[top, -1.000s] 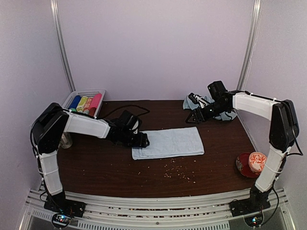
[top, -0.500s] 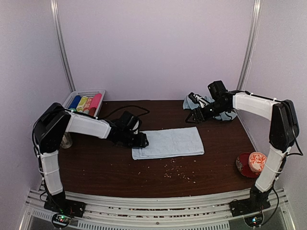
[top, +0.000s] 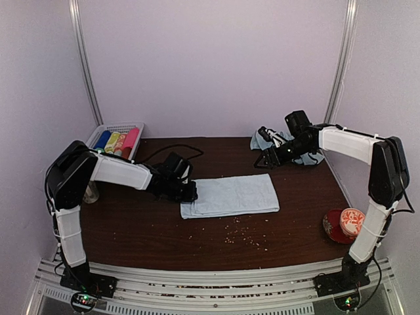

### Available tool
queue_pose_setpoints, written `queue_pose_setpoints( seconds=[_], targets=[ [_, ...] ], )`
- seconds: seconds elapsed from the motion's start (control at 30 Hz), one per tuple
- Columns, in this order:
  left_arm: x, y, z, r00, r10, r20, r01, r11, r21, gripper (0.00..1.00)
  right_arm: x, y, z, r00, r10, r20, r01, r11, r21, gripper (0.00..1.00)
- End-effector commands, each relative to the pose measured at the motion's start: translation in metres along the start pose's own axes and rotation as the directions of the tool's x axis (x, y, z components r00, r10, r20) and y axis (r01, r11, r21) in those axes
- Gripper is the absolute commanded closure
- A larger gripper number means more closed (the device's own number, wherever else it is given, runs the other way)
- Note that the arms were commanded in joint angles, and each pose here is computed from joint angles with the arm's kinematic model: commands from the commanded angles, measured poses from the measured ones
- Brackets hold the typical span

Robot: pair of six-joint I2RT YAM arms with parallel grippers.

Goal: Roll the towels
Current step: Smooth out the towel at the center of the board.

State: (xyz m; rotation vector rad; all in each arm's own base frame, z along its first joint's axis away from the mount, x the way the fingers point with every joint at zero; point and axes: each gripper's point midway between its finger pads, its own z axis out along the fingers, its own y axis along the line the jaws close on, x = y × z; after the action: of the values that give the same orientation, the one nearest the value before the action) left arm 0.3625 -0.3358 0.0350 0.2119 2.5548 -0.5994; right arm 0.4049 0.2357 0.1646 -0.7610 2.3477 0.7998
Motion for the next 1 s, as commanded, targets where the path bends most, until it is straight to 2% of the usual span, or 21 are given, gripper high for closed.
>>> queue_pose_setpoints(
  seconds=[0.0, 0.03, 0.07, 0.53, 0.97],
  targets=[
    [-0.018, -0.005, -0.001, 0.999, -0.007, 0.049, 0.006, 1.000, 0.012, 0.90, -0.007, 0.005, -0.011, 0.999, -0.024, 0.036, 0.024, 1.000, -0.005, 0.31],
    [-0.020, -0.006, -0.003, 0.999, -0.010, 0.053, 0.009, 1.000, 0.014, 0.97, -0.008, 0.006, -0.011, 0.999, -0.025, 0.037, 0.025, 1.000, -0.006, 0.31],
    [-0.021, -0.007, -0.004, 0.998, -0.012, 0.056, 0.011, 1.000, 0.017, 1.00, -0.008, 0.005, -0.012, 0.999, -0.024, 0.038, 0.024, 1.000, -0.005, 0.31],
    [-0.046, -0.038, -0.048, 0.988, -0.029, 0.152, 0.024, 0.999, 0.038, 1.00, -0.007, 0.001, -0.012, 0.999, -0.023, 0.038, 0.023, 1.000, 0.014, 0.31],
    [-0.055, -0.036, -0.073, 0.977, -0.030, 0.213, 0.033, 0.999, -0.014, 1.00, -0.007, 0.000, -0.012, 0.999, -0.023, 0.040, 0.022, 0.999, 0.023, 0.30]
  ],
)
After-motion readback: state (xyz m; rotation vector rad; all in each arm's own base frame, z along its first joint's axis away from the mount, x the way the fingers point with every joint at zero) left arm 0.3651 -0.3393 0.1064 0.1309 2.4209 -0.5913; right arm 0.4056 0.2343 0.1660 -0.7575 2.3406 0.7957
